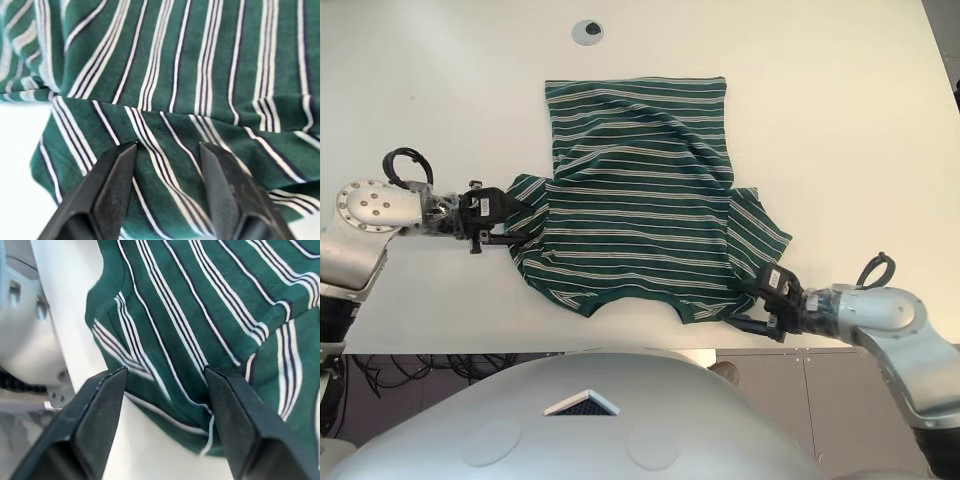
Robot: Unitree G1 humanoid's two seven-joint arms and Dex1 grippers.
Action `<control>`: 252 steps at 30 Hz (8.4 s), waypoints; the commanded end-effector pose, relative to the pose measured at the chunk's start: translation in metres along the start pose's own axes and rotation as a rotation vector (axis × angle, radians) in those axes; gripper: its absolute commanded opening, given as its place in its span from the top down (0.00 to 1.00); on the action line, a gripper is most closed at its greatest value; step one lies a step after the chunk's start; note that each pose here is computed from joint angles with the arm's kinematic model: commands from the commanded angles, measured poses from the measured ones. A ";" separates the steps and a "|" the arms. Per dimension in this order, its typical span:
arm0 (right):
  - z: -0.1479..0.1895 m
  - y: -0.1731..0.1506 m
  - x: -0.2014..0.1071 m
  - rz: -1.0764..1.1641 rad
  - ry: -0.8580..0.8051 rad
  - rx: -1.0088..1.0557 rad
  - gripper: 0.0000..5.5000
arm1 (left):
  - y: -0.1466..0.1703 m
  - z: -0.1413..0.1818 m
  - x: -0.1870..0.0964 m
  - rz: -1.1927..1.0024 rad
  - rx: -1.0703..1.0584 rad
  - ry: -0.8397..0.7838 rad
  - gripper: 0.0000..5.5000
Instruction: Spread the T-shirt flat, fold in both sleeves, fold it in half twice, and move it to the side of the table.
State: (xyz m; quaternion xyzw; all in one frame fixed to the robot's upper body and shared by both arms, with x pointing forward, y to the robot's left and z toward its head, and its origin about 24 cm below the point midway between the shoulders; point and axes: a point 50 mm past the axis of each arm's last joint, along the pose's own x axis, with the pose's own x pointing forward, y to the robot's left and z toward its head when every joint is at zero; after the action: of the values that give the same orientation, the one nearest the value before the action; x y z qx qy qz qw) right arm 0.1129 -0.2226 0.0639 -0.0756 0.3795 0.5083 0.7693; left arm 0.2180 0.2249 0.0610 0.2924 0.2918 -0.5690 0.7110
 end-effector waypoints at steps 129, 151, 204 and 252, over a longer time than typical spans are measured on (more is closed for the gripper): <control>0.056 -0.134 -0.017 -0.668 -0.503 0.129 0.31 | 0.004 0.060 -0.041 -0.154 -0.315 -0.558 0.44; 0.114 -0.209 0.095 -0.810 -0.404 0.395 0.49 | 0.134 0.063 0.113 0.833 -0.752 -0.162 0.49; 0.109 -0.201 0.106 -0.779 -0.146 -0.088 0.53 | 0.114 0.043 0.128 0.643 -0.339 0.074 0.64; -0.007 0.039 -0.004 -0.837 -0.843 1.184 0.53 | -0.093 -0.037 -0.051 0.902 -1.279 -0.683 0.64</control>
State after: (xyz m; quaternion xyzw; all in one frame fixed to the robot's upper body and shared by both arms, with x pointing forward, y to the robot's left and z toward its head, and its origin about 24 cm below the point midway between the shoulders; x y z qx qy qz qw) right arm 0.0706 -0.2089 0.0762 0.4011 0.1967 -0.1059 0.8884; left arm 0.1108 0.2688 0.0713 -0.2675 0.1645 -0.0136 0.9493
